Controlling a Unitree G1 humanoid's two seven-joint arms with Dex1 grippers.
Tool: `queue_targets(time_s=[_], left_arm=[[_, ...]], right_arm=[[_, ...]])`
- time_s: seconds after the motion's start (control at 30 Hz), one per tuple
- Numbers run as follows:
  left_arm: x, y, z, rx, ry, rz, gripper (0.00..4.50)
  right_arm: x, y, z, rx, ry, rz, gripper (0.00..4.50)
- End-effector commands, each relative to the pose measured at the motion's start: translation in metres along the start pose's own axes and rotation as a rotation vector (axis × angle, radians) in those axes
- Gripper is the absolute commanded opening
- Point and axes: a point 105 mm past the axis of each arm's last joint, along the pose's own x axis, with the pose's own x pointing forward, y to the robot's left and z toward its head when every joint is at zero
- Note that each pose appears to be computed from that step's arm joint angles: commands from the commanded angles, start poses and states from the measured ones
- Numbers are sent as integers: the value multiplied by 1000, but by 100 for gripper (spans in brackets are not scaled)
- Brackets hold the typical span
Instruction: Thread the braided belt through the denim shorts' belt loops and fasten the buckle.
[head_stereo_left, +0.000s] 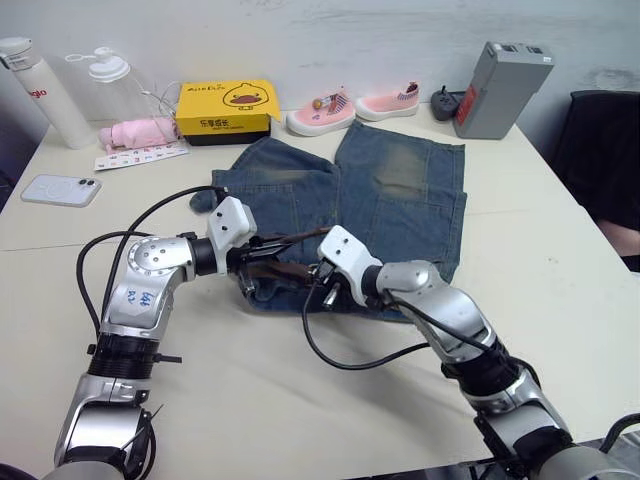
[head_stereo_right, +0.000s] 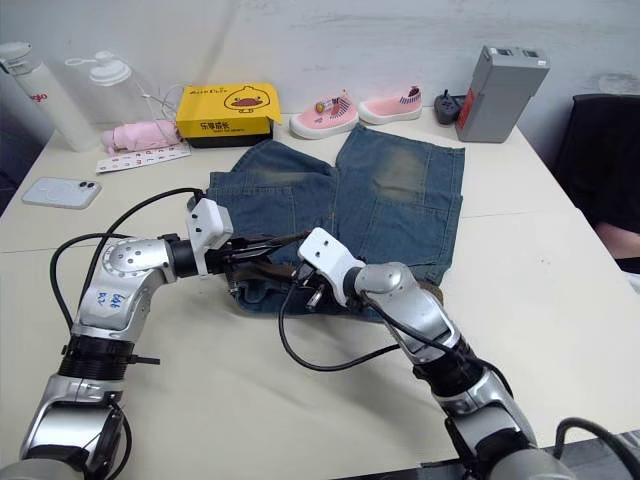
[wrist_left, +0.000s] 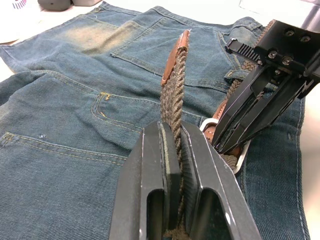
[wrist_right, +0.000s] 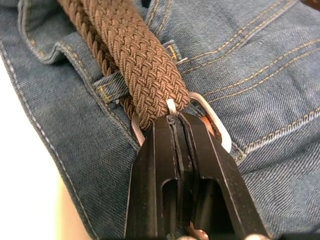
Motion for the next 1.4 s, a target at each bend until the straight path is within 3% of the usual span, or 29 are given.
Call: queue_targets(time_s=[0.03, 0.33, 0.97, 1.4], left_arm=[[-3, 1, 13, 48, -42, 18, 0], [-5, 3, 13, 62, -51, 33, 0], [-4, 0, 9, 48, -82, 85, 0], [-1, -2, 8, 42, -92, 87, 0]], right_arm=[[-8, 0, 11, -32, -15, 57, 6], [-20, -11, 31, -11, -74, 97, 6], [-5, -24, 13, -54, 25, 301, 6], [11, -25, -4, -94, 119, 326, 6]])
